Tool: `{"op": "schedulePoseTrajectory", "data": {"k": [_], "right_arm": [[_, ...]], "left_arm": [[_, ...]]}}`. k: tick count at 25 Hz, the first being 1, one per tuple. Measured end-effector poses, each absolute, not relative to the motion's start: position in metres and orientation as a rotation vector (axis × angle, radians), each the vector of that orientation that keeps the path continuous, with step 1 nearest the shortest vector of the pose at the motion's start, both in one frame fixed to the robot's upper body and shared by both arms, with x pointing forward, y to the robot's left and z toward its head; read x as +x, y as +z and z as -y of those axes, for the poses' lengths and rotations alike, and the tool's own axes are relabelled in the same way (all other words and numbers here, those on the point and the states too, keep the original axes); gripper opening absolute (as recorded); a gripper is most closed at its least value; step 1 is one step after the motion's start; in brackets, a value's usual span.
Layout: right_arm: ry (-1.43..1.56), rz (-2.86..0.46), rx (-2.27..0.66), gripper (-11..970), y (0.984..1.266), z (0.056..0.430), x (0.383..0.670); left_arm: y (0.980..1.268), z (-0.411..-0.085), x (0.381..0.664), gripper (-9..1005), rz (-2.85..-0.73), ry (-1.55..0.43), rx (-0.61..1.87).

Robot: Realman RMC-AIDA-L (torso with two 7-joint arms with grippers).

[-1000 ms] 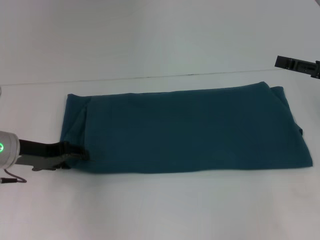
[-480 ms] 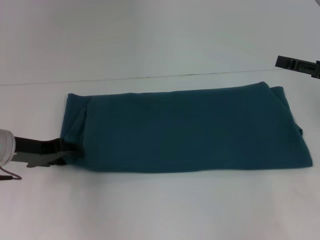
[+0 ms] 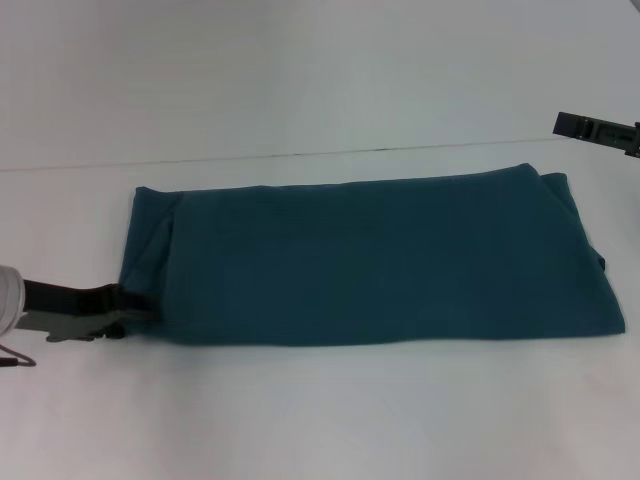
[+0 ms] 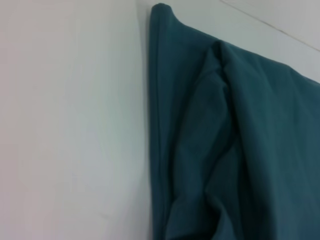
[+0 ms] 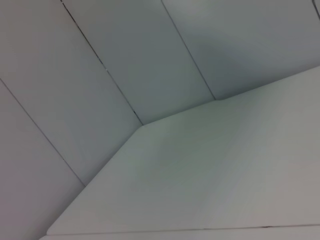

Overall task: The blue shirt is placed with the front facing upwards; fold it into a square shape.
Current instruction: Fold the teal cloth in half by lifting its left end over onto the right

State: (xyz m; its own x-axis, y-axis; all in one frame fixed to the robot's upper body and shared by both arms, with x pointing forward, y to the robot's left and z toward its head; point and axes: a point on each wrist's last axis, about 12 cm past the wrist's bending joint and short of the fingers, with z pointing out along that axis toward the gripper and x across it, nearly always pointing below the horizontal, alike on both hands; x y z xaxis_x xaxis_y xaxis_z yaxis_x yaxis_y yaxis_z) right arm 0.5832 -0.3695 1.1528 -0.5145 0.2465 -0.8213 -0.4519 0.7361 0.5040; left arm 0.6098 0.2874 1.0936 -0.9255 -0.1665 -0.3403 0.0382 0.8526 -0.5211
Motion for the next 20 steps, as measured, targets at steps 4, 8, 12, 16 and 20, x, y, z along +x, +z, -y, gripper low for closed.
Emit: {"op": "schedulePoseTrajectory", "data": {"k": [4, 8, 12, 16, 20], "right_arm": [[0.867, -1.928, -0.158, 910, 1.1528, 0.3696, 0.5832], [0.867, -1.928, -0.158, 909, 1.1528, 0.3695, 0.5833], [0.867, -1.928, -0.158, 909, 1.1529, 0.3695, 0.5834], [0.869, -1.928, -0.159, 909, 1.1529, 0.3693, 0.5833], [0.87, -1.927, -0.161, 910, 1.1531, 0.369, 0.5834]], "left_arm": [[1.0934, -0.2898, 0.6093, 638, -2.66, -0.736, -0.094], [1.0939, -0.2912, 0.6102, 638, -2.652, -0.727, -0.1], [1.0955, -0.2896, 0.6125, 638, -2.646, -0.72, -0.089], [1.0967, -0.2894, 0.6148, 638, -2.635, -0.711, -0.09], [1.0964, -0.2895, 0.615, 637, -2.634, -0.708, -0.09]]}}
